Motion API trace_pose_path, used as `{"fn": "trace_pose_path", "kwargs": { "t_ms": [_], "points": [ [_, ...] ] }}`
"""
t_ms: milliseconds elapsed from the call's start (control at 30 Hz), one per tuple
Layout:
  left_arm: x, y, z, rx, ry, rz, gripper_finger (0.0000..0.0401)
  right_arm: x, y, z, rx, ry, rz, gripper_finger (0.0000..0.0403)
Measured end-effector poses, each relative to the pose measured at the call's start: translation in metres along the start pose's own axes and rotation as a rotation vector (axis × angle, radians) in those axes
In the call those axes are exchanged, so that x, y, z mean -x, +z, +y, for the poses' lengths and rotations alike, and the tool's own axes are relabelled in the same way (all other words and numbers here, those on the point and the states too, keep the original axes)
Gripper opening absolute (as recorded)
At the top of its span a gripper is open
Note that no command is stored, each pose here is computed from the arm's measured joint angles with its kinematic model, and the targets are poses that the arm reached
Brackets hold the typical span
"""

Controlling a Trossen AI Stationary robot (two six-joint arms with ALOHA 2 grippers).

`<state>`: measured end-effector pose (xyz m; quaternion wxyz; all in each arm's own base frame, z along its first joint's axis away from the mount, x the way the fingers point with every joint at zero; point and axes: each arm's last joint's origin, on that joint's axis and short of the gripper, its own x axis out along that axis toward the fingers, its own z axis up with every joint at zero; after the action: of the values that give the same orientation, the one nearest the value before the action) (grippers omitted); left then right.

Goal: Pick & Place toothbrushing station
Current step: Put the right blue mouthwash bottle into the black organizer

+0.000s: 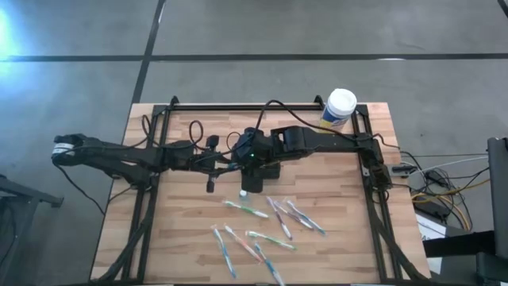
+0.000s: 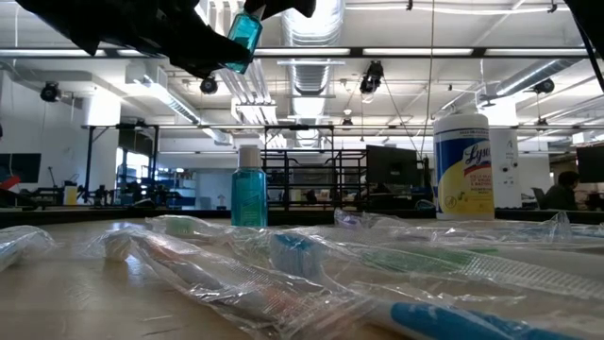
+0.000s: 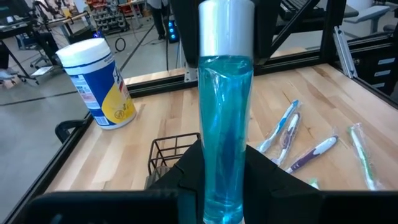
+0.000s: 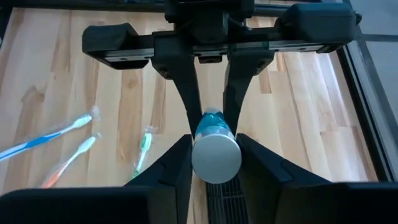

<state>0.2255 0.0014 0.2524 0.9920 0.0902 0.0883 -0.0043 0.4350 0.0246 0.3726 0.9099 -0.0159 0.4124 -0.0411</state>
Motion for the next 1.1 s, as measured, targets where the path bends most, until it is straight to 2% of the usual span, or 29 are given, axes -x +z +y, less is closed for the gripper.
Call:
{"fn": "trace_pose_path", "kwargs": {
  "t_ms": [367, 433, 633, 800, 933, 1100],
  "points": [
    [0.0, 0.0, 0.0, 0.0, -0.003, 0.004, 0.0064, 0.0, 0.0, 0.0, 0.006, 0.0, 0.0, 0.0089],
    [0.0, -0.001, 0.0, -0.002, -0.006, 0.007, 0.0088, 0.0, 0.0, 0.0, 0.005, 0.001, 0.0, 0.0089],
    [0.001, -0.001, -0.001, 0.006, -0.012, 0.008, 0.0202, 0.0, 0.001, 0.0, 0.004, 0.004, -0.006, 0.0089],
    [0.005, 0.002, 0.0, 0.018, -0.008, 0.004, 0.0278, 0.0, 0.0, 0.0, 0.005, 0.004, 0.002, 0.0089],
    [0.017, 0.002, 0.0, 0.034, -0.007, 0.043, 0.0312, 0.003, -0.004, -0.001, 0.01, 0.002, 0.038, 0.0089],
    [0.041, 0.003, 0.001, 0.085, 0.011, 0.101, 0.0323, 0.015, -0.005, 0.001, 0.015, 0.006, 0.043, 0.0089]
  ]
}}
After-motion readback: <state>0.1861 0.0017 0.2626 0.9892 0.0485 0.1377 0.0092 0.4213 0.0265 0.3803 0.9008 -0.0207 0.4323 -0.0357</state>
